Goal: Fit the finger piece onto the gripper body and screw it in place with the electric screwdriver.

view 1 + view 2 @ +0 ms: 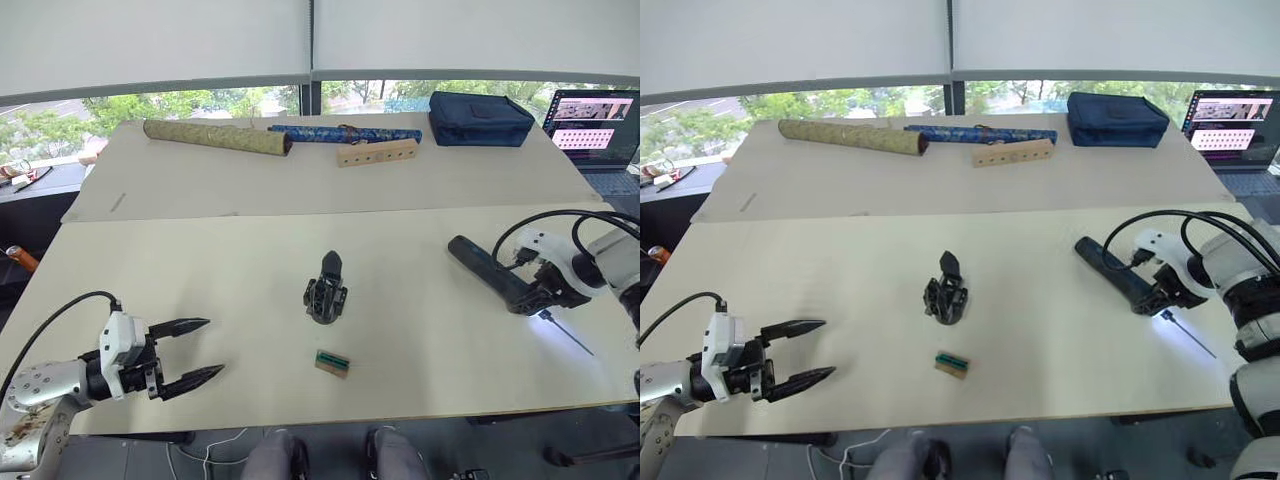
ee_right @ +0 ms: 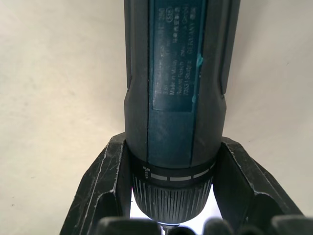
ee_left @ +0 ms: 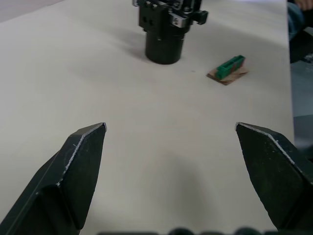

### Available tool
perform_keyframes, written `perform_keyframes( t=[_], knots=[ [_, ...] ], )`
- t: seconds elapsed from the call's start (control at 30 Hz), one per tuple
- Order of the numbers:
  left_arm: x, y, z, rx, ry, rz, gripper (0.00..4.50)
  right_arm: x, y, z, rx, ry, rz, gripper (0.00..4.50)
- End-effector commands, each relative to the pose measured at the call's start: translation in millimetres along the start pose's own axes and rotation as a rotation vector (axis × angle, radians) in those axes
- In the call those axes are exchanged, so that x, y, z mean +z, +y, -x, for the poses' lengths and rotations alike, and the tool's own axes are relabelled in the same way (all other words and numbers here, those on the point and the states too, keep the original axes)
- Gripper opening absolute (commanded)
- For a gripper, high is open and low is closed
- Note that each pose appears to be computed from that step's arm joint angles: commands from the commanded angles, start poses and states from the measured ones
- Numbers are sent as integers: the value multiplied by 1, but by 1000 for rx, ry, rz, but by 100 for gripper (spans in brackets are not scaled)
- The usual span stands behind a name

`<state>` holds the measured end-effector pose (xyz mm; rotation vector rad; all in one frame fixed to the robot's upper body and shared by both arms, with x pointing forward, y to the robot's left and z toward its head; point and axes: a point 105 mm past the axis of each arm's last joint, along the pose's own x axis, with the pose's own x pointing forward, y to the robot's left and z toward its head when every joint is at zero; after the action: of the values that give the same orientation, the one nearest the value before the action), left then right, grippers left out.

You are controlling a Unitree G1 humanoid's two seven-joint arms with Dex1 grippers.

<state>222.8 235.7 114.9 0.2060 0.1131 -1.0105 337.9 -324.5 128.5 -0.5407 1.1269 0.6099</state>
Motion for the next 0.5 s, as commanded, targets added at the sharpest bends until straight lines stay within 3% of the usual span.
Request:
perform_keyframes(
  t=[0.03, 0.23, 0.3, 0.43, 0.5],
  knots=[
    [13, 4, 5, 0, -7, -9, 448, 6, -8, 8, -20, -33, -1, 190],
    [14, 7, 5, 8, -1, -15, 448, 1, -13, 3, -24, -23, -19, 190],
    [13, 5, 4, 1, 8, -20, 450, -1, -15, 3, -26, -28, -16, 294],
    [14, -1, 4, -41, 22, 48, 450, -3, -23, 16, -67, -45, -27, 427],
    [13, 0, 7, -40, 45, 50, 450, -3, -26, 28, -77, -52, -7, 440]
  ],
)
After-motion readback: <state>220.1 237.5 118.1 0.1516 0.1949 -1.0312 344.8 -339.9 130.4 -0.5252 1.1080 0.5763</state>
